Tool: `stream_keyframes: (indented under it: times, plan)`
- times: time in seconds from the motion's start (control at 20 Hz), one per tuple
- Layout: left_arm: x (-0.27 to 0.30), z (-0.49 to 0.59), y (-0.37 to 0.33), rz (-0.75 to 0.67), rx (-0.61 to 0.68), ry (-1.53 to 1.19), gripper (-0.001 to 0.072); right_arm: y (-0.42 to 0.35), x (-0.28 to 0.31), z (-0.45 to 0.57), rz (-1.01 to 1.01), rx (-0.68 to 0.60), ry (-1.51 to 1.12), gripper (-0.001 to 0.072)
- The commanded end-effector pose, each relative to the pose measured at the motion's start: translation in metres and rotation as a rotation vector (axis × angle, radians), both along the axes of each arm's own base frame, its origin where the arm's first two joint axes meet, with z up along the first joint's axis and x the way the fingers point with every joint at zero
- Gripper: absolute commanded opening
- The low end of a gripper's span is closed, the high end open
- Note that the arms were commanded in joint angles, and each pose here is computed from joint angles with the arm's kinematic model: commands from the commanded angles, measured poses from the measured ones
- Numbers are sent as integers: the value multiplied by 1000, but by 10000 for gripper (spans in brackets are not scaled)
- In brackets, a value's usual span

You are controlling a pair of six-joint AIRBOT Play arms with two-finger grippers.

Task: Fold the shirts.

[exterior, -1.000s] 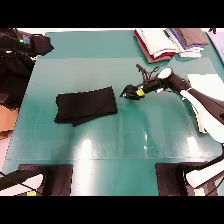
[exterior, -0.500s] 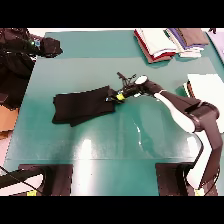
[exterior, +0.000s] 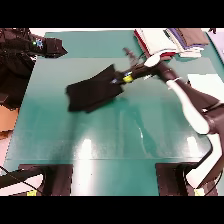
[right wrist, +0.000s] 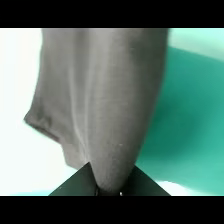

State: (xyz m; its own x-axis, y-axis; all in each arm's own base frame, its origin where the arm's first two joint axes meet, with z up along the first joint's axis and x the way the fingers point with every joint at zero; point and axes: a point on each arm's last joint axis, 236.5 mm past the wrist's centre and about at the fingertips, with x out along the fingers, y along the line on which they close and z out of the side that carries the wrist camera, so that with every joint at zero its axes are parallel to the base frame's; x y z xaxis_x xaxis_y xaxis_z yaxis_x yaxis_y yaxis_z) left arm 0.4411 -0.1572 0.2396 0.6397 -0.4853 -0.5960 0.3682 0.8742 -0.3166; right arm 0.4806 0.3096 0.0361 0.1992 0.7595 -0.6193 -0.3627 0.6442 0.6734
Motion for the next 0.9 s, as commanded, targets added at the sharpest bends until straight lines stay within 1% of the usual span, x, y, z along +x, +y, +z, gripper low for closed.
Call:
stream_keyframes:
  times: [0.0, 0.15, 0.3, 0.45, 0.65, 0.75, 0.85]
  plan:
    - [-2, 0, -3, -12, -9, 6, 24, -125, 18, 35, -129, -199, -63, 24]
    - [-2, 0, -3, -12, -10, 6, 23, -237, 21, 64, -298, -288, -78, 24]
    - [-3, 0, -5, -14, -16, 10, 24, -333, 17, 81, -488, -295, -71, 25]
    - [-5, 4, -11, -24, -53, 17, 24, -411, 8, 86, -652, -294, -61, 25]
    - [-6, 5, -14, -28, -68, 19, 24, -478, 5, 95, -815, -296, -104, 25]
    - [-6, 5, -14, -17, -81, 29, 24, -488, 13, 110, -865, -243, -156, 24]
    - [-6, 5, -14, -14, -83, 31, 24, -499, 23, 138, -896, -257, -255, 25]
